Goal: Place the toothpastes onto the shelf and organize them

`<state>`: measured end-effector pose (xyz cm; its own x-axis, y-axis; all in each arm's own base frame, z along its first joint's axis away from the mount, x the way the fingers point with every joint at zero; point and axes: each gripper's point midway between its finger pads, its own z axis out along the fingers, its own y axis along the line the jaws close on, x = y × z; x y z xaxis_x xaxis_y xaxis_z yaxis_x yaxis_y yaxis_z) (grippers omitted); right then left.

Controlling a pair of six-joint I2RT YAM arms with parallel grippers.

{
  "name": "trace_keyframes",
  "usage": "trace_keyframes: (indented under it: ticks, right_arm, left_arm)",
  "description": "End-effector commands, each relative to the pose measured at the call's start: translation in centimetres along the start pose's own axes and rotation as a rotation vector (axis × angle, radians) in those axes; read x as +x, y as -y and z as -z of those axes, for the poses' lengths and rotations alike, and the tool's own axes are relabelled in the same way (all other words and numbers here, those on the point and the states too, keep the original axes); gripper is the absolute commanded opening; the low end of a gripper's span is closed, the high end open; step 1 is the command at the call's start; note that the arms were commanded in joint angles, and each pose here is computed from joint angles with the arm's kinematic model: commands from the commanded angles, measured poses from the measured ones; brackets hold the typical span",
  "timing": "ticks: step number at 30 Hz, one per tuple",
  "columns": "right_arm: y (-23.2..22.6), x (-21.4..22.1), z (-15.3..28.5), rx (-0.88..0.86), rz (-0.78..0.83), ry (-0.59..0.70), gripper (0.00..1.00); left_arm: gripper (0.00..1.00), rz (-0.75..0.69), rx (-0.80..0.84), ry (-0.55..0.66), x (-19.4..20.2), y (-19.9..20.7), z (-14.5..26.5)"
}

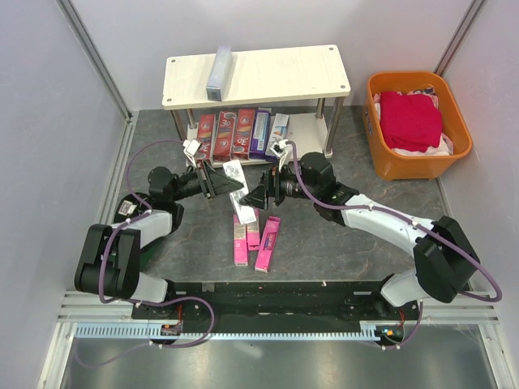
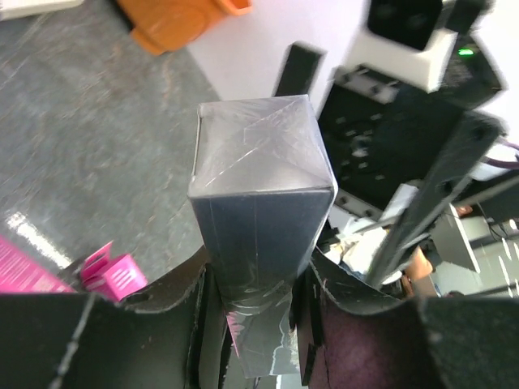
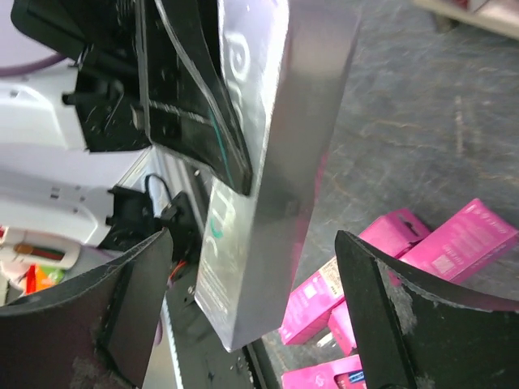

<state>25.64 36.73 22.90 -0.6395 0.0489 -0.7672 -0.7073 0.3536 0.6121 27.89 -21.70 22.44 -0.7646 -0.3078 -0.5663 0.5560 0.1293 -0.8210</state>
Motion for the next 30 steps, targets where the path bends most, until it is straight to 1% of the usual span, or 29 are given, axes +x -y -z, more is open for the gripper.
trace_keyframes:
  ticks: [1, 3, 4, 5, 6, 7, 8, 10, 11, 13, 14, 15, 16, 17, 18, 20, 21, 22, 23, 24, 25, 27, 28, 29, 30]
  right_arm:
    - [-1.8, 0.8, 0.0, -0.120, 0.025, -0.030, 0.88]
    - [-1.5, 1.1, 0.0, -0.112, 0.024, -0.037, 0.85]
    - [-1.4, 1.2, -0.1, -0.111, 0.022, -0.038, 0.82]
    - [-1.2, 1.5, -0.1, -0.110, 0.013, -0.042, 0.79]
    - [-1.3, 1.6, -0.1, -0.116, 0.008, -0.041, 0.75]
    - [-1.5, 1.2, -0.1, -0.129, 0.013, -0.025, 0.68]
    - [-1.6, 1.2, -0.1, -0.130, 0.011, -0.023, 0.64]
    - [-1.9, 1.0, -0.2, -0.144, 0.002, -0.014, 0.57]
    - [-2.0, 0.8, -0.1, -0.145, 0.004, -0.010, 0.51]
    - [-2.2, 0.5, 0.0, -0.149, 0.003, -0.001, 0.43]
    - [-2.3, 0.4, 0.0, -0.147, 0.002, 0.003, 0.41]
    - [-2.4, 0.2, 0.1, -0.144, 0.003, 0.010, 0.40]
    - [-2.5, -0.1, 0.2, -0.138, 0.007, 0.017, 0.37]
    - [-2.6, -0.3, 0.3, -0.137, 0.012, 0.023, 0.36]
    - [-2.7, -0.6, 0.5, -0.130, 0.014, 0.026, 0.35]
    - [-2.7, -1.2, 0.5, -0.115, 0.028, 0.042, 0.32]
    - [-2.8, -1.4, 0.7, -0.109, 0.028, 0.045, 0.31]
    - [-2.6, -1.7, 0.7, -0.093, 0.036, 0.052, 0.30]
    - [-2.9, -2.3, 0.8, -0.088, 0.044, 0.063, 0.30]
    - [-2.9, -2.4, 0.9, -0.078, 0.043, 0.061, 0.29]
    - [-2.8, -2.6, 1.0, -0.070, 0.048, 0.063, 0.29]
    - [-3.0, -3.4, 1.0, -0.058, 0.058, 0.076, 0.28]
    - [-3.2, -4.0, 1.0, -0.058, 0.066, 0.085, 0.28]
    - [-3.2, -4.3, 1.0, -0.051, 0.073, 0.090, 0.28]
    - [-3.3, -4.4, 1.1, -0.047, 0.073, 0.089, 0.28]
  left_arm:
    - [0.29, -0.111, 0.139, 0.015, -1.3, 4.2, 0.1]
    - [0.29, -0.074, 0.161, 0.018, -1.4, 4.4, 0.1]
    - [0.29, -0.112, 0.194, 0.028, -1.5, 5.1, 0.2]
    - [0.29, -0.081, 0.212, 0.024, -1.5, 5.5, 0.2]
    - [0.29, -0.064, 0.219, 0.023, -1.4, 5.2, 0.2]
    - [0.29, -0.082, 0.240, 0.026, -1.4, 5.5, 0.3]
    - [0.29, -0.059, 0.240, 0.020, -1.5, 5.5, 0.2]
    - [0.29, -0.059, 0.237, 0.022, -1.4, 5.3, 0.2]
    - [0.30, -0.065, 0.235, 0.025, -1.4, 5.2, 0.2]
    - [0.35, -0.072, 0.238, 0.023, -1.2, 5.4, 0.3]
    - [0.38, -0.076, 0.237, 0.022, -1.2, 5.4, 0.3]
    - [0.47, -0.080, 0.238, 0.022, -1.2, 5.5, 0.3]
    - [0.51, -0.082, 0.237, 0.021, -1.2, 5.5, 0.4]
    - [0.54, -0.086, 0.234, 0.018, -1.1, 5.5, 0.4]
    - [0.61, -0.087, 0.229, 0.020, -1.1, 5.4, 0.3]
    - [0.68, -0.108, 0.218, 0.023, -1.1, 5.3, 0.3]
    - [0.76, -0.074, 0.192, 0.020, -1.1, 4.8, 0.3]
    - [0.78, -0.102, 0.178, 0.022, -1.0, 4.5, 0.2]
    - [0.83, -0.130, 0.173, 0.034, -1.3, 5.0, 0.3]
    - [0.85, -0.074, 0.126, 0.027, -1.1, 4.0, 0.2]
    - [0.86, -0.125, 0.105, 0.030, -1.1, 3.6, 0.2]
    - [0.89, -0.087, 0.018, 0.048, -1.3, 2.8, 0.3]
    - [0.90, -0.137, -0.029, 0.073, -1.7, 2.2, 0.4]
    - [0.92, -0.147, -0.062, 0.082, -1.8, 1.9, 0.5]
    - [0.93, -0.192, -0.077, 0.099, -2.4, 2.8, 0.7]
